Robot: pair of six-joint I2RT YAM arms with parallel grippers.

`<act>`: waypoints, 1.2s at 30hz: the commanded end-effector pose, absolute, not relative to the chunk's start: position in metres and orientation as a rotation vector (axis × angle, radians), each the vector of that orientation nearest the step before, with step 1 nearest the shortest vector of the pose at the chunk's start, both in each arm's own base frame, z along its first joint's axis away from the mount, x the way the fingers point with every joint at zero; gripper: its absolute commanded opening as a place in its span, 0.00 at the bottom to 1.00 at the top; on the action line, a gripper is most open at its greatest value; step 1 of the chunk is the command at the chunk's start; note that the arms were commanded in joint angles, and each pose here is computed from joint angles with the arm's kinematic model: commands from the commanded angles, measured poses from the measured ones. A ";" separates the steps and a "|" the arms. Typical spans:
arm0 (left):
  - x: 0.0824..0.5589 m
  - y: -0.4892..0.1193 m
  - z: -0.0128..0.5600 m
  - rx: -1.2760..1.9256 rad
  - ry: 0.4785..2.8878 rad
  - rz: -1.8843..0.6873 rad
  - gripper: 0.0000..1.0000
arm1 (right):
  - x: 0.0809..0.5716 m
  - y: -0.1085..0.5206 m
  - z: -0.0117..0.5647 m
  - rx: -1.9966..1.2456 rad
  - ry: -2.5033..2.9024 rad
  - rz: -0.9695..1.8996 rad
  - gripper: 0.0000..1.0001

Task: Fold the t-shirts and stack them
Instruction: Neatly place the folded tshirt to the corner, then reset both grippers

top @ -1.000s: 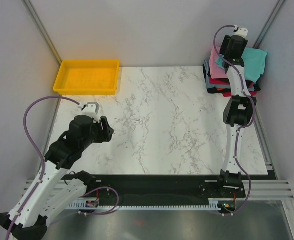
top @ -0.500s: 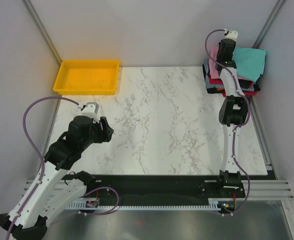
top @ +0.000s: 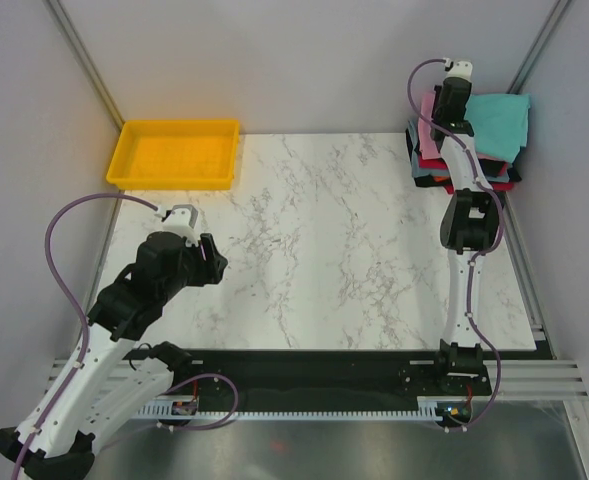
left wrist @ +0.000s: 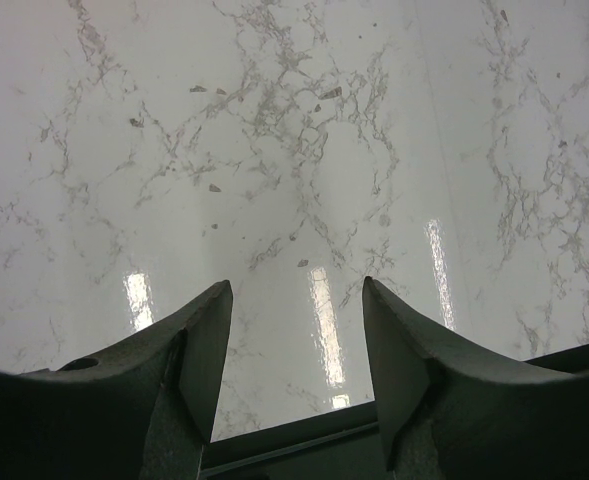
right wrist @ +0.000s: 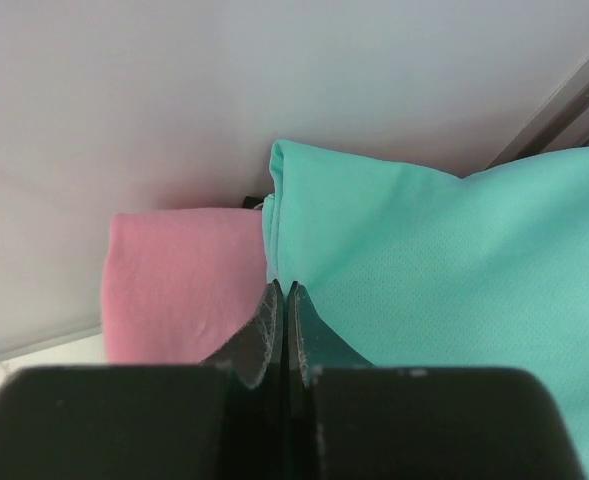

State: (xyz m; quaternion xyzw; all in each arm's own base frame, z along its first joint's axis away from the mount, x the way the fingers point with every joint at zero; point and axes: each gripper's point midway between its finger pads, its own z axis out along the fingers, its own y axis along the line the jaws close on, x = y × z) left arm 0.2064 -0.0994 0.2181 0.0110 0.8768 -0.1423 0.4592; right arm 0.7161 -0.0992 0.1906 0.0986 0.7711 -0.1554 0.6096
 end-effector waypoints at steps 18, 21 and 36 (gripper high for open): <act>0.212 -0.094 0.223 0.023 2.119 -0.319 0.63 | 0.703 -0.065 0.250 0.126 1.709 -0.340 0.58; 0.212 -0.094 0.222 0.023 2.120 -0.317 0.63 | 0.702 -0.067 0.261 0.134 1.689 -0.344 0.76; 0.215 -0.095 0.218 0.024 2.140 -0.307 0.64 | 0.597 0.130 0.381 0.024 1.567 0.144 0.98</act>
